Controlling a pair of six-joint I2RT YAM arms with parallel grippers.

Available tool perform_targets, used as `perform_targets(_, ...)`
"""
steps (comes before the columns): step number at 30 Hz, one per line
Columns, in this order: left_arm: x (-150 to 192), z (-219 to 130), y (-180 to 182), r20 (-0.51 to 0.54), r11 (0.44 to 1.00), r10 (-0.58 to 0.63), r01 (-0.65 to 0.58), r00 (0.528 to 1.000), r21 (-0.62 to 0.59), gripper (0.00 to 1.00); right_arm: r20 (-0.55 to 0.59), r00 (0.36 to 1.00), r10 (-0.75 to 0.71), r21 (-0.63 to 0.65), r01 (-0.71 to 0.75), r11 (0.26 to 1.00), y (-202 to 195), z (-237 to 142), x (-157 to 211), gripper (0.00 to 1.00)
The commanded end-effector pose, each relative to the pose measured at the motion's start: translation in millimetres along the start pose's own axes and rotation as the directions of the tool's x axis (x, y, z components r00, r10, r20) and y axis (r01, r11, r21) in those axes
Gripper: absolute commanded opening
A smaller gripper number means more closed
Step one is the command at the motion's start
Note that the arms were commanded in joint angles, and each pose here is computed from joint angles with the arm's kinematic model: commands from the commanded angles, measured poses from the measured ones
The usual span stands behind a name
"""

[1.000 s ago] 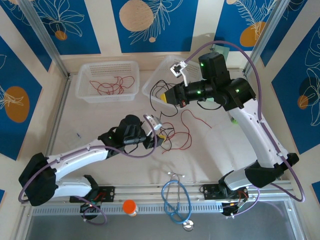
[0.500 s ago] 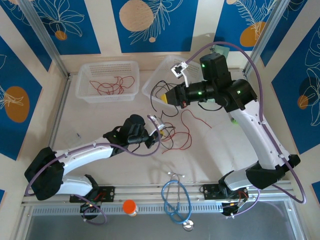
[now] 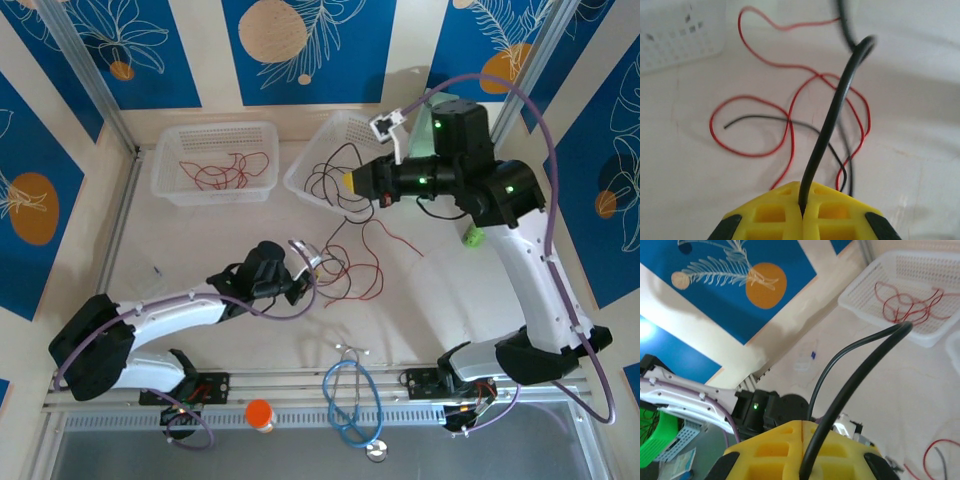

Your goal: Untangle the cables

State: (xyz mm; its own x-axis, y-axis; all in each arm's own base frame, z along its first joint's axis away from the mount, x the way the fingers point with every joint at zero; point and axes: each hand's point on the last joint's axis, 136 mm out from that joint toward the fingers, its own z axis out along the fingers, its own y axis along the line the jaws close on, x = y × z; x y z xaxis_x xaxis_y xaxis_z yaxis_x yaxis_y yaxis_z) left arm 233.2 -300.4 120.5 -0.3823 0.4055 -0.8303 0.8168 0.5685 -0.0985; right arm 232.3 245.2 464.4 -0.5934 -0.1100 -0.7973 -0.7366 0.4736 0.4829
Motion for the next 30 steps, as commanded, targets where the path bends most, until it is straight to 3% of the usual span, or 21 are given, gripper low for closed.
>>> perform_targets(1, 6.3, -1.1, 4.7, 0.016, 0.998, -0.056, 0.056, 0.998, -0.02, 0.0, 0.04, 0.999, -0.021, 0.009, 0.021, 1.0, 9.4, -17.3, -12.4, 0.0)
perform_targets(9, 16.3, -3.7, 4.9, 0.025, 0.994, -0.108, 0.108, 0.994, -0.023, 0.0, 0.087, 0.996, -0.013, 0.021, 0.011, 1.0, -1.0, -16.0, -36.7, 0.0)
perform_targets(14, 8.6, -9.5, 2.9, 0.053, 0.991, -0.131, 0.132, 0.99, -0.012, 0.0, 0.087, 0.996, 0.002, 0.073, -0.009, 0.997, -38.7, 9.7, -51.6, 0.0)
perform_targets(23, -0.6, -17.1, 3.3, 0.088, 0.985, -0.169, 0.171, 0.982, -0.015, 0.0, 0.036, 0.997, 0.073, 0.247, -0.08, 0.966, -181.3, 107.0, -61.5, 0.0)
perform_targets(30, -23.5, -35.8, 2.9, 0.138, 0.982, -0.184, 0.188, 0.973, -0.02, 0.0, -0.045, 0.983, 0.178, 0.365, -0.149, 0.919, -283.5, 178.6, -32.2, 0.0)
